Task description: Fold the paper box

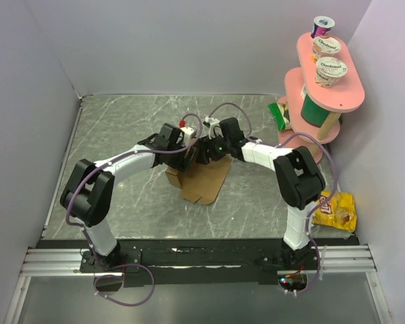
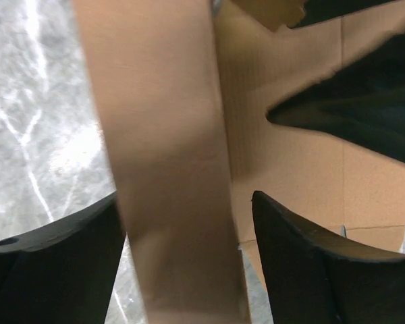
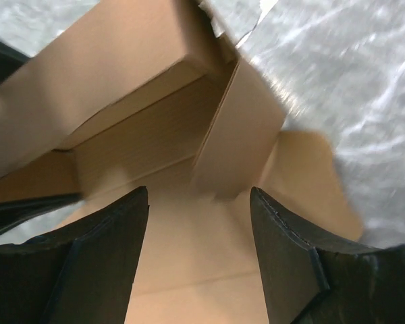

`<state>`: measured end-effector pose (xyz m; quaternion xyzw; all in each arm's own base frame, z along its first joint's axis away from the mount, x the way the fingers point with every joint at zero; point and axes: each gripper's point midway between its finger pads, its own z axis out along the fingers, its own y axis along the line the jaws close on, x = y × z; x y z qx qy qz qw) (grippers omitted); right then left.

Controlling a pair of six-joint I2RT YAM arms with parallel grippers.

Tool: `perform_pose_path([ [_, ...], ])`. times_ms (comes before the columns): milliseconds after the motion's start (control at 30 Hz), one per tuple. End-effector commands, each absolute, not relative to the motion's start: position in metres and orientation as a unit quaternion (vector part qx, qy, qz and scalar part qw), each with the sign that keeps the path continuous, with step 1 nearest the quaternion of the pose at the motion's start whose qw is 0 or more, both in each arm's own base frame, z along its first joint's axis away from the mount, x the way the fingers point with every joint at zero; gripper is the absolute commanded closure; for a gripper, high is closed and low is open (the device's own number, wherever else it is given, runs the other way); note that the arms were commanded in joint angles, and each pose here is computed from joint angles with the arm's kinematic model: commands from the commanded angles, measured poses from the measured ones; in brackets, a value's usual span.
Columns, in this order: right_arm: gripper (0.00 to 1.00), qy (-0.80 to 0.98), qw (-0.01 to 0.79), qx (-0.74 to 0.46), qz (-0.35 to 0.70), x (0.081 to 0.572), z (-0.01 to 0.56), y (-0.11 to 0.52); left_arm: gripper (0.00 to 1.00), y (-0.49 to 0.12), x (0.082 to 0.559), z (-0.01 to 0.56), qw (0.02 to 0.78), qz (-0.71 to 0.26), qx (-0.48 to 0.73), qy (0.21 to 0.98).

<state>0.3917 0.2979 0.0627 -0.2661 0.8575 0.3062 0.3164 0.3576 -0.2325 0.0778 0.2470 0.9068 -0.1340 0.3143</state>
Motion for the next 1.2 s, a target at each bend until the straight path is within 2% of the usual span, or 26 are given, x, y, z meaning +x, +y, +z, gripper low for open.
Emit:
perform_pose_path([
  [0,0.27,0.851,0.354,-0.205,0.329,0.383,0.110,0.299,0.27,-0.245,0.362,0.082,0.324,-0.118,0.281,0.896],
  [67,0.20,0.852,0.373,-0.182,0.318,0.378,0.126,0.288,0.37,-0.244,0.362,0.076,0.323,-0.110,0.281,0.897],
  [133,0.16,0.860,0.376,-0.168,0.299,0.370,0.123,0.271,0.42,-0.246,0.359,0.076,0.325,-0.116,0.303,0.888],
  [167,0.14,0.851,0.393,-0.169,0.304,0.364,0.141,0.266,0.43,-0.247,0.357,0.076,0.327,-0.120,0.313,0.884],
  [233,0.13,0.856,0.389,-0.162,0.300,0.349,0.141,0.252,0.46,-0.254,0.351,0.085,0.333,-0.146,0.329,0.871],
  [367,0.13,0.837,0.429,-0.163,0.298,0.314,0.189,0.229,0.52,-0.257,0.328,0.092,0.331,-0.183,0.367,0.850],
  [633,0.14,0.834,0.413,-0.228,0.287,0.256,0.212,0.202,0.52,-0.273,0.266,0.147,0.312,-0.337,0.403,0.791],
  [800,0.11,0.840,0.437,-0.199,0.253,0.250,0.239,0.166,0.52,-0.275,0.237,0.167,0.280,-0.432,0.405,0.756],
  [933,0.12,0.814,0.458,-0.195,0.299,0.244,0.274,0.163,0.51,-0.276,0.227,0.172,0.270,-0.458,0.407,0.742],
  [1167,0.20,0.797,0.425,-0.246,0.353,0.245,0.262,0.184,0.51,-0.279,0.215,0.184,0.264,-0.487,0.418,0.720],
])
